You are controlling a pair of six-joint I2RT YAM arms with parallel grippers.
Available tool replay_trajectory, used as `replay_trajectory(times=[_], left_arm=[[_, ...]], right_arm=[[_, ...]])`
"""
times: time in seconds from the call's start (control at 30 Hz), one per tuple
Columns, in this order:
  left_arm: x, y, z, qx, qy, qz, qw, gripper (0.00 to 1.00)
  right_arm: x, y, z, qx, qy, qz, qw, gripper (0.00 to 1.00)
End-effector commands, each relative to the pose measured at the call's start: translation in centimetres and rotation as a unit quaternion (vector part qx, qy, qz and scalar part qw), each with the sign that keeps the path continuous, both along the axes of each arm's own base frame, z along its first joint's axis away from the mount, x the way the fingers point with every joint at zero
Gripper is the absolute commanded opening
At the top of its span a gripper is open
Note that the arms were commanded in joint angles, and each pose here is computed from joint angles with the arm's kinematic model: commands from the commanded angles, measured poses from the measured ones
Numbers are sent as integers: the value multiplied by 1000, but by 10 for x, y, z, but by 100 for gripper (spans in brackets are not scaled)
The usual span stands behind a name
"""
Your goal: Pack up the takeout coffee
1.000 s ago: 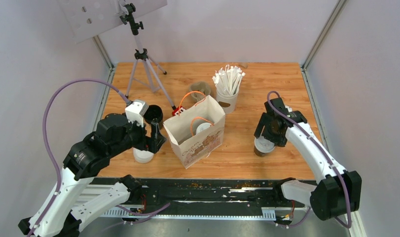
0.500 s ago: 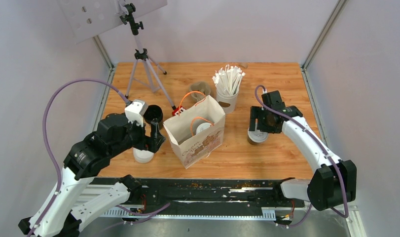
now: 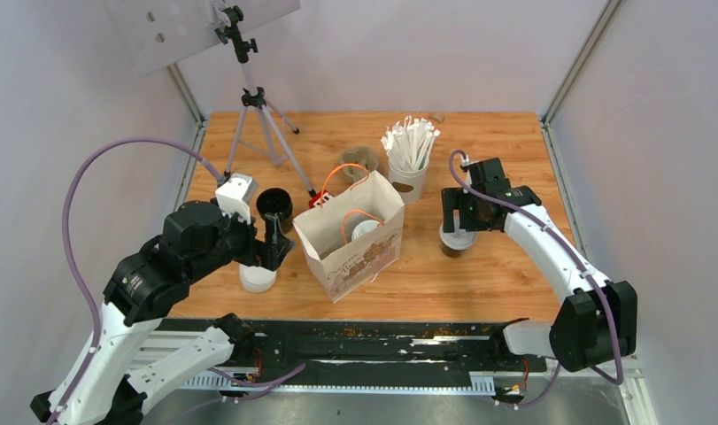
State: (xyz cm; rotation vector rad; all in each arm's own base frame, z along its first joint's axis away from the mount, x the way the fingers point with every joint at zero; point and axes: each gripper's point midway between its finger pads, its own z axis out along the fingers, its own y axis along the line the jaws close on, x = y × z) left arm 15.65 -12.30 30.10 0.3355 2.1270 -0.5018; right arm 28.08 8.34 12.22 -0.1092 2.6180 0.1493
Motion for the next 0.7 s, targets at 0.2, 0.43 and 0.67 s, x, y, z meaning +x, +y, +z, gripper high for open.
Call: replay_trajectory(times=[0.2,0.43,0.67], left_arm=[[1,4,16,6,-30,-6,1000,100],[1,-1,10,6,-21,-17,1000,100],[3,-5,10,8,-18,-24,1000,100]], right_arm=[[16,6,43,11,-67,25,997,97],[21,-4,46,-1,-142,17,990,100],[20,-5,47,20,-200,-1,979,99]])
